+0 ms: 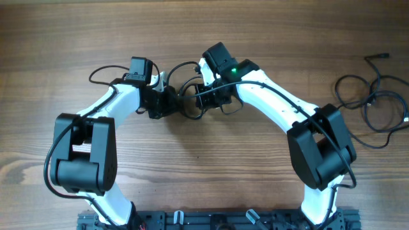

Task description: Untangle cables

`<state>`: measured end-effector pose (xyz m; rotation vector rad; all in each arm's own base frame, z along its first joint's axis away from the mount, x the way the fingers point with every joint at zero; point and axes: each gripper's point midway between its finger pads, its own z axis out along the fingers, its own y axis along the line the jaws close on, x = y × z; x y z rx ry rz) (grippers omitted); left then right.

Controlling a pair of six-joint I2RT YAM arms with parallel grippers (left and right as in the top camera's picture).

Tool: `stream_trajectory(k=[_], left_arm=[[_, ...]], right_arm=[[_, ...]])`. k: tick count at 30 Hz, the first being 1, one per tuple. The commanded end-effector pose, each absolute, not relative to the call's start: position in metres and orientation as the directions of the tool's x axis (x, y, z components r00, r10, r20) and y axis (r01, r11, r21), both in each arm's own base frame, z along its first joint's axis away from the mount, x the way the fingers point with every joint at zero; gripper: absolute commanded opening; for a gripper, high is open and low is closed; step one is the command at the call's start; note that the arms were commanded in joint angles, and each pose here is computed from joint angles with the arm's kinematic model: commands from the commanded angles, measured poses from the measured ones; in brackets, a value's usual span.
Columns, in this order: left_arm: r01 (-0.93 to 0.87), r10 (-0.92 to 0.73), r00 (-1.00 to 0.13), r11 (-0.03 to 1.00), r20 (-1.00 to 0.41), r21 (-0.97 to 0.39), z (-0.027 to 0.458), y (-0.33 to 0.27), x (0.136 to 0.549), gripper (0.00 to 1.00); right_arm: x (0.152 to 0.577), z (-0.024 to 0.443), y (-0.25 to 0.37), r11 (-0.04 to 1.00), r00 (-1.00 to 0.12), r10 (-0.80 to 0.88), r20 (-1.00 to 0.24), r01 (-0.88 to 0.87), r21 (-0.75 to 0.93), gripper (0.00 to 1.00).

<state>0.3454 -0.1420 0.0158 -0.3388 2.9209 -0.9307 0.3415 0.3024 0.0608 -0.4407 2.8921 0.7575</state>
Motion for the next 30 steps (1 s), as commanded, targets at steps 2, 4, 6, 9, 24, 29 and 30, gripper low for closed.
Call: stream_trajectory(k=[2,4,6,9,24,29,30], left_arm=[[-0.167,-0.198,-0.980,0.801,0.009,-0.575,0.011,-0.144,0.342,0.24],[-0.160,-0.194,-0.981,0.774,0.010,-0.613,0.019,-0.145,0.344,0.44],[-0.048,-0.120,-0.992,0.625,-0.036,-0.779,0.057,-0.156,0.345,0.61],[0.010,-0.118,-0.991,0.424,-0.066,-0.906,0.100,-0.150,0.347,0.70],[0.048,-0.058,-0.995,0.445,-0.083,-0.894,0.094,-0.153,0.333,0.24],[0.043,-0.062,-0.995,0.446,-0.079,-0.894,0.094,-0.152,0.333,0.37],[0.040,-0.062,-0.995,0.446,-0.076,-0.894,0.094,-0.152,0.332,0.38]], right_arm=[[0.347,0.061,0.294,0.839,-0.941,-0.263,-0.210,-0.331,0.432,0.04],[0.343,0.067,0.299,0.779,-0.917,-0.325,-0.230,-0.398,0.486,0.04],[0.335,0.085,0.307,0.629,-0.881,-0.391,-0.265,-0.467,0.621,0.04],[0.327,0.126,0.309,0.347,-0.836,-0.411,-0.363,-0.512,0.786,0.04],[0.341,0.128,0.294,0.359,-0.859,-0.364,-0.359,-0.485,0.797,0.04],[0.352,0.110,0.283,0.474,-0.860,-0.367,-0.354,-0.500,0.724,0.04],[0.355,0.107,0.282,0.496,-0.866,-0.361,-0.347,-0.493,0.715,0.04]])
